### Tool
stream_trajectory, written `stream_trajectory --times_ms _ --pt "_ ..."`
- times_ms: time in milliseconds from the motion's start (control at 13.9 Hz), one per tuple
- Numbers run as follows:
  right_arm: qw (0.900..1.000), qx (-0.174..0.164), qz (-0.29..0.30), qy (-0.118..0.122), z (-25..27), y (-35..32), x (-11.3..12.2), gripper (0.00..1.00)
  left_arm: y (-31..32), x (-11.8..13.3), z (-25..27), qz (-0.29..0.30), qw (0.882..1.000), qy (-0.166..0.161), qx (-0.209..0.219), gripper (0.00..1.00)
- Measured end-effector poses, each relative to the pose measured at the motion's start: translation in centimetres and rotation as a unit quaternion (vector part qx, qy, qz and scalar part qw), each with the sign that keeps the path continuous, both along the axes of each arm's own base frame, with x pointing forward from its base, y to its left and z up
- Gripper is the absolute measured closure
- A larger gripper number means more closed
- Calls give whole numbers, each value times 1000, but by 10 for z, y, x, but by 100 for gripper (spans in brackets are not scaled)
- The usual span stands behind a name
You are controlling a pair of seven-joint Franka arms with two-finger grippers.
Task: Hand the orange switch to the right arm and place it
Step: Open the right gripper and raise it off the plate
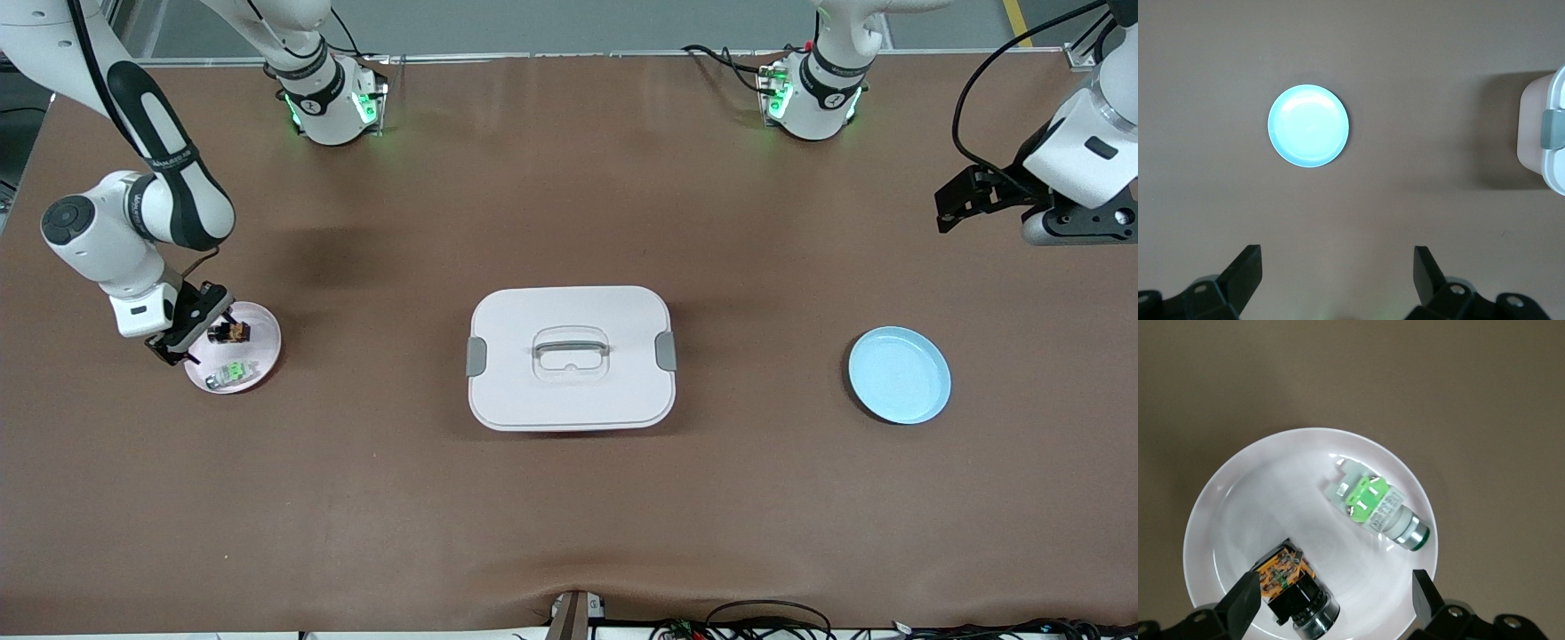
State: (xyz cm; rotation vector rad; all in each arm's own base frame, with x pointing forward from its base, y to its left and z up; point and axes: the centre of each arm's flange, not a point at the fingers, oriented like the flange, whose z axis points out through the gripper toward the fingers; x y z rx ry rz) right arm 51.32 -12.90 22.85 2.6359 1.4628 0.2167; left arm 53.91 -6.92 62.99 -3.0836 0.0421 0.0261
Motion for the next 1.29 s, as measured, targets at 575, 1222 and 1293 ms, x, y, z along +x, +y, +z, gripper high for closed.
stream_trajectory --times_ms 575,1222,1293 --pt "964 39 -263 -18 9 7 3 0 0 0 0 0 1000 0 0 0" --pt "910 68 -403 -62 42 12 20 0 0 0 0 0 1000 0 0 0" --pt "910 69 -403 -69 49 12 23 0 0 0 0 0 1000 0 0 0"
